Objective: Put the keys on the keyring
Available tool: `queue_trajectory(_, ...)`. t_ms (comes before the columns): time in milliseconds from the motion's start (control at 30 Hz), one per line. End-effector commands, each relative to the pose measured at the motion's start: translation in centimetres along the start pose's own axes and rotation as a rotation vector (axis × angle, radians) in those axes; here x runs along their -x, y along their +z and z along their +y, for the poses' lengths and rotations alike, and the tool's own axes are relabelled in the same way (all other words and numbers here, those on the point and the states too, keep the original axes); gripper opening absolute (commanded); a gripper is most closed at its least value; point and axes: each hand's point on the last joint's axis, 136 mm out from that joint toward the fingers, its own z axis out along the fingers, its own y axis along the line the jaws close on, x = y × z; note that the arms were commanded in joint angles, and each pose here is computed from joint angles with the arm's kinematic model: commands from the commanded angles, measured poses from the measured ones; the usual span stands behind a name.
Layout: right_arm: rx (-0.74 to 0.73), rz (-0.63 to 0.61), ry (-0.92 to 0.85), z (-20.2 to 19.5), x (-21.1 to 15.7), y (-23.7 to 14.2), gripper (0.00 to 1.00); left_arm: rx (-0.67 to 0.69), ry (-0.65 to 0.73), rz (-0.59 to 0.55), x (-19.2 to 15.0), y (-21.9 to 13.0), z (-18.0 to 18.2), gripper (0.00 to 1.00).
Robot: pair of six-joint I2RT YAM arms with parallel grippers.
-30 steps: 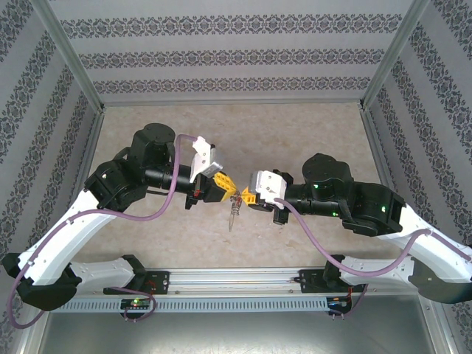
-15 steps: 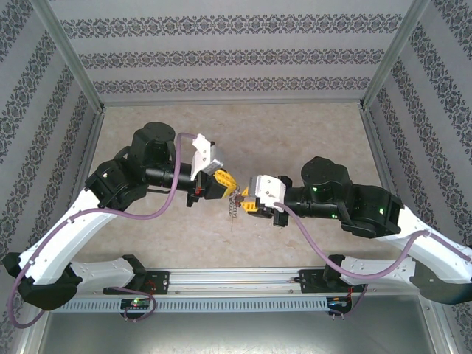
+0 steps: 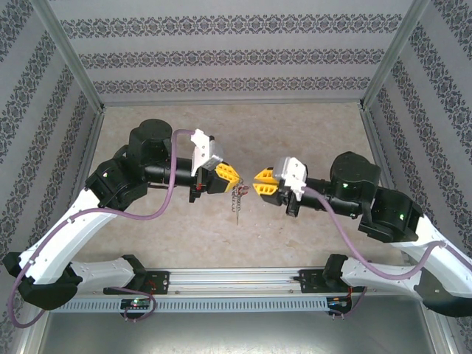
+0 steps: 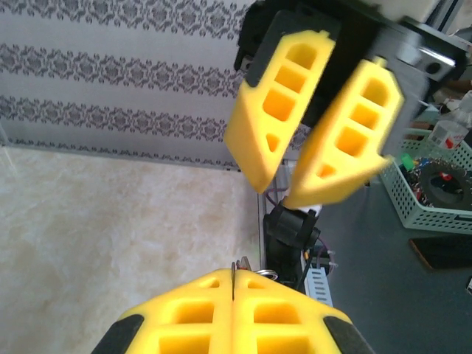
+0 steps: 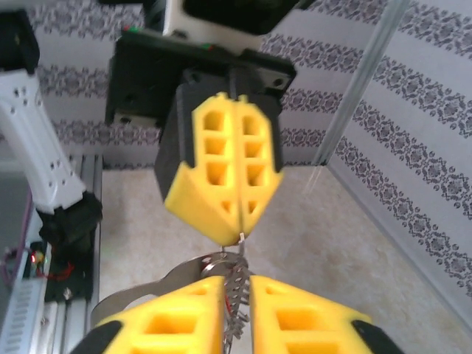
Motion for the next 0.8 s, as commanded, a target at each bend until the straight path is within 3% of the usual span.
queue_trajectory(0, 0.031, -0.122, 0.079, -0.3, 3.2, -0.8, 0.16, -0.033, 0.083, -0.11, 3.6, -0.6, -0.9, 0.0)
queue_trajectory(233, 0.184, -0.106, 0.159, 0.7, 3.5, 0.7, 0.25, -0.068, 0.115, -0.133, 4.9, -0.8, -1.4, 0.0)
queue_trajectory(533, 0.193, -0.085, 0.196, 0.4, 2.5, 1.1, 0.19, -0.059, 0.132, -0.147, 5.3, -1.3, -1.2, 0.0)
queue_trajectory(767, 0.225, -0.082, 0.219, 0.8, 2.1, 1.1, 0.22, -0.057, 0.131, -0.159, 5.7, -1.5, -0.9, 0.0)
